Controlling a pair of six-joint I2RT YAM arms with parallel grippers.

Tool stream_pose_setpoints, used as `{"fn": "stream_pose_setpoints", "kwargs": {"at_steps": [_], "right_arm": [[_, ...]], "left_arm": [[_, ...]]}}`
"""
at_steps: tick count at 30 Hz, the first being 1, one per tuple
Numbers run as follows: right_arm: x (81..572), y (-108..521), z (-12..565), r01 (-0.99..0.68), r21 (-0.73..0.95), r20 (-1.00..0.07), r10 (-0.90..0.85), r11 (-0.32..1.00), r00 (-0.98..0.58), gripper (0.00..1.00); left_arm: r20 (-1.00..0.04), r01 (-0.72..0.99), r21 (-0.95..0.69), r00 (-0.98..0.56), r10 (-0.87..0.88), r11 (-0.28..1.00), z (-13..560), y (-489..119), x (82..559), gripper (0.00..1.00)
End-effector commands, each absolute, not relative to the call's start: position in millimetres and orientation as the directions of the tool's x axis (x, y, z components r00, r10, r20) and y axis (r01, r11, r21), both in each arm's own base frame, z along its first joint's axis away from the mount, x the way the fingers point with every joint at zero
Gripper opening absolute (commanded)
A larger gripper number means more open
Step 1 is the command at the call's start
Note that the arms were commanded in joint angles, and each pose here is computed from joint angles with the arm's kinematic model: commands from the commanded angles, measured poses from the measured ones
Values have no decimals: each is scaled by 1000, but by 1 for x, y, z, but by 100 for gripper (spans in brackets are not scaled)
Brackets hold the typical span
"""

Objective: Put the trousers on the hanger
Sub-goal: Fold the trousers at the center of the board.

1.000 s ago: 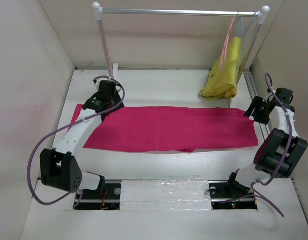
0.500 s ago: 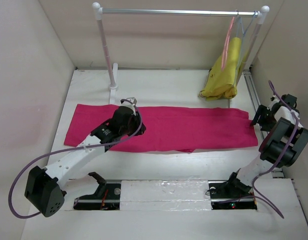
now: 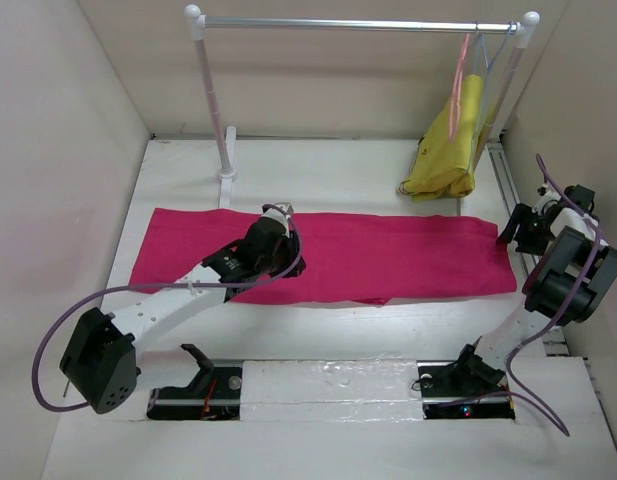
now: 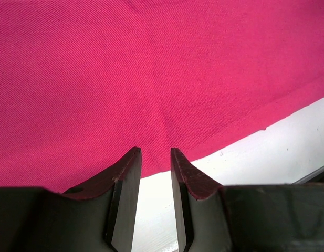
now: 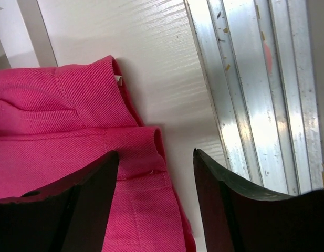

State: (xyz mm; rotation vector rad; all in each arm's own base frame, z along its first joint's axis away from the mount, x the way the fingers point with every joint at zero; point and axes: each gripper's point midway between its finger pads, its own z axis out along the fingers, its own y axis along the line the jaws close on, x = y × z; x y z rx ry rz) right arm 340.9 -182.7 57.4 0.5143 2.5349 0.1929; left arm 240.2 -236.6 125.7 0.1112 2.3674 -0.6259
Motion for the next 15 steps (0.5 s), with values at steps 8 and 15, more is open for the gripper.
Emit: {"fn": "stream_pose_setpoints", "kwargs": {"at_steps": [8,15], "right_arm": [[369,-189,68,245,252,-573,348,936,-742,46],[372,-191,83,238,237,-622,336,942,-708,19]], "left_arm": [[-648,256,-394,-759,-69,882,119,-241,246,25],[-631,248,-402,-773,-70,882,111,-243,245,23]]}}
